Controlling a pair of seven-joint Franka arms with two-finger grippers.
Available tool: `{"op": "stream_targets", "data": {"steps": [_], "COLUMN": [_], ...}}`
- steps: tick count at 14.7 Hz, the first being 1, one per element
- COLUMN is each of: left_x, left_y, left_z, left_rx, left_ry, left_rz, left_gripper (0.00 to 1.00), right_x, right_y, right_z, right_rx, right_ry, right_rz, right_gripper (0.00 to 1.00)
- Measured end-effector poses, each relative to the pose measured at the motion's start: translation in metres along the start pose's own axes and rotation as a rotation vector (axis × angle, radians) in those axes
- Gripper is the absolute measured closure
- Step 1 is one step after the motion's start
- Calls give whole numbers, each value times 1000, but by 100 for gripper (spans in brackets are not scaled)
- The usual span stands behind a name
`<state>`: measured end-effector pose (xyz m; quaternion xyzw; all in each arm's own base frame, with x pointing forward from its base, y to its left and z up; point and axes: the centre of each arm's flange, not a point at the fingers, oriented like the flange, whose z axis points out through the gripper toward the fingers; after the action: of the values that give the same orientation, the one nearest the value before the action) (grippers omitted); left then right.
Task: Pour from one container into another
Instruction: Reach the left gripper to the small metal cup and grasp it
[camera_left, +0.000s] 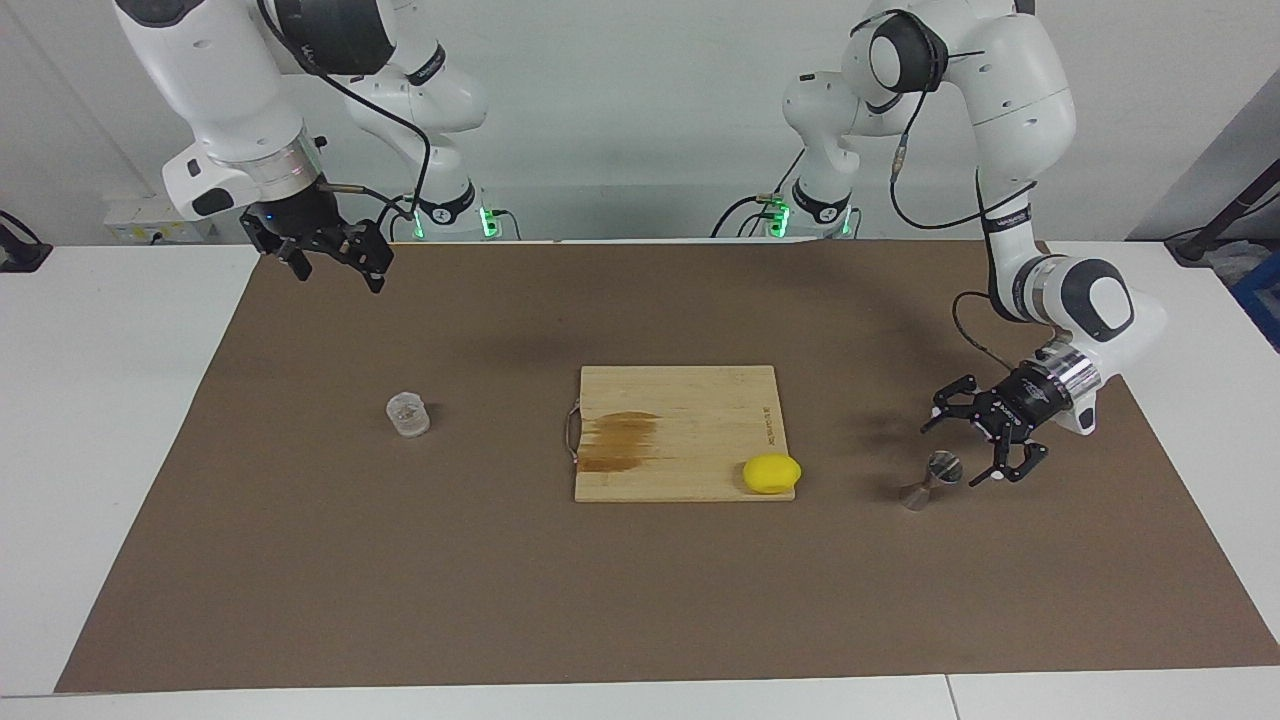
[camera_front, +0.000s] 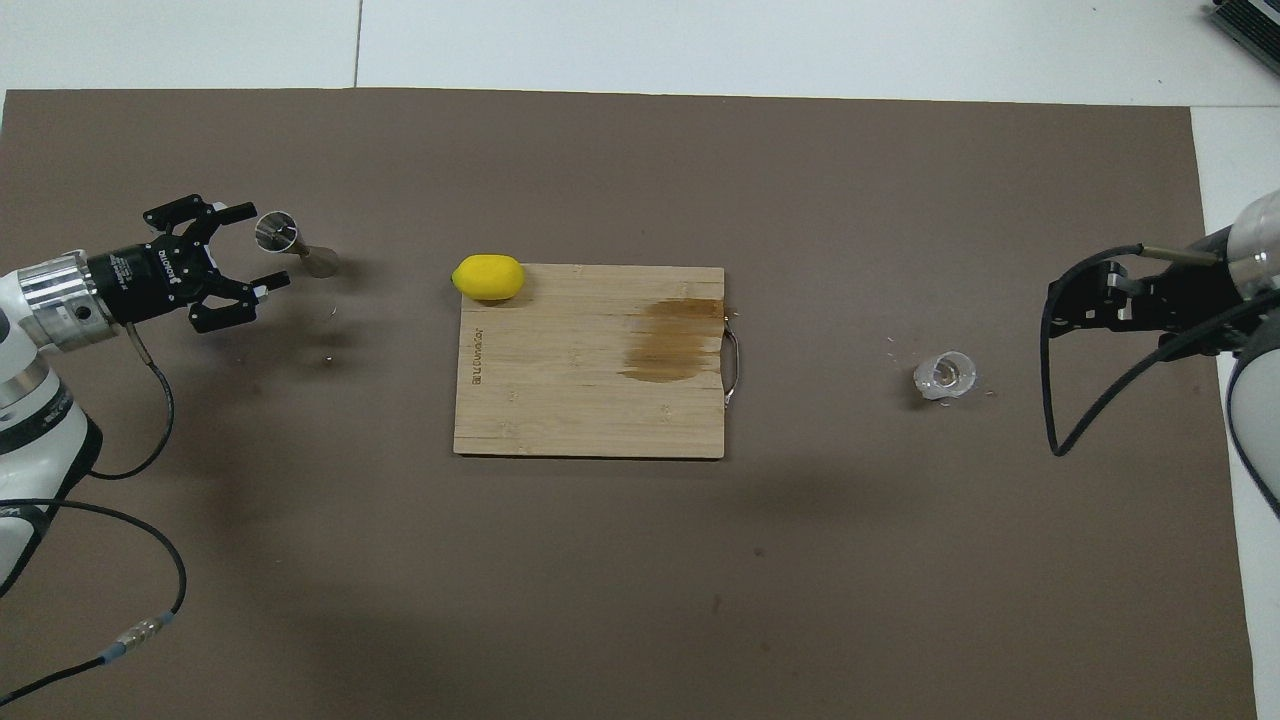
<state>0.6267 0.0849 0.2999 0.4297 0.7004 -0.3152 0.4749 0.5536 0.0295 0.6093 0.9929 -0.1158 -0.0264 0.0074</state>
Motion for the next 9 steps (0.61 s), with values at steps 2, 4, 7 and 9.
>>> {"op": "stream_targets", "data": {"steps": [2, 4, 7, 9], "left_x": [0, 1, 3, 2], "left_y": [0, 0, 0, 0], "left_z": [3, 5, 5, 6], "left_rx": [-1, -5, -9, -13], "left_ry": [0, -1, -1, -1], "left_rz": [0, -3, -5, -4], "left_gripper": [0, 1, 9, 16], "right_x": [0, 0, 0, 0], "right_y": [0, 0, 0, 0], "right_z": [0, 0, 0, 0], "right_rx": [0, 0, 0, 0], "right_ry": [-1, -1, -1, -1], "right_rz": [0, 0, 0, 0], "right_gripper": [1, 1, 1, 1]}}
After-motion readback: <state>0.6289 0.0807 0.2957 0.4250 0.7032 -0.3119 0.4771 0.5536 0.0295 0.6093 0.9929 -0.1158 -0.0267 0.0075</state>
